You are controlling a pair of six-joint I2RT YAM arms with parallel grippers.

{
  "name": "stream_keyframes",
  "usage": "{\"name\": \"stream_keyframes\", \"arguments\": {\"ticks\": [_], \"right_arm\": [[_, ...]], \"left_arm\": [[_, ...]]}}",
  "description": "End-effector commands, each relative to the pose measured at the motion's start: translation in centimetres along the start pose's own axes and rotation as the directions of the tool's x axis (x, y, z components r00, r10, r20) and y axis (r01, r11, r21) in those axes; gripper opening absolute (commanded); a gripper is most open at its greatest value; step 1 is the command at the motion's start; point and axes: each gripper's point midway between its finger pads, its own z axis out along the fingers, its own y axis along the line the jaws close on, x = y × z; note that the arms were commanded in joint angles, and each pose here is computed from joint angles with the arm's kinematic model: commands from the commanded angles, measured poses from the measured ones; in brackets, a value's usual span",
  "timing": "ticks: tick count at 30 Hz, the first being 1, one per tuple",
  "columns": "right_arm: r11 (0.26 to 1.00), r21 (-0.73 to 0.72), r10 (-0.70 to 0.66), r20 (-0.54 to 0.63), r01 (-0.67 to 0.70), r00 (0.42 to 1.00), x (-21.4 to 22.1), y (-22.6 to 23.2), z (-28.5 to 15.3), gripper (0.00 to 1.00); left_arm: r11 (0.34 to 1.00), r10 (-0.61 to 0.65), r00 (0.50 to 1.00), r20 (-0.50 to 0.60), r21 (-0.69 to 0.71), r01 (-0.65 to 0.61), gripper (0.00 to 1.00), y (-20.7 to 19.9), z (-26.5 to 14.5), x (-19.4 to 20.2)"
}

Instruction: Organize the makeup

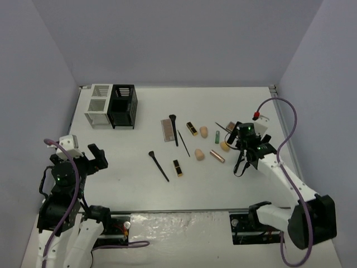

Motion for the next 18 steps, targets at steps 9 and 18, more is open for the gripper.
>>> {"name": "stream_keyframes", "arguments": {"ticks": [9, 18], "right_arm": [[0.998, 0.061, 0.029, -0.187, -0.018, 0.982, 6.4, -1.6, 5.2, 0.71], [0.998, 0.064, 0.017, -0.252, -0.001, 0.968, 9.2, -1.7, 6.8, 0.42]], "left_arm": [[0.999, -0.018, 0.998, 0.057, 0.039, 0.016, 0.97, -0.9, 0.0, -1.4], [0.999, -0.018, 0.998, 0.052, 0.037, 0.016, 0.97, -0.9, 0.1, -1.4]]}}
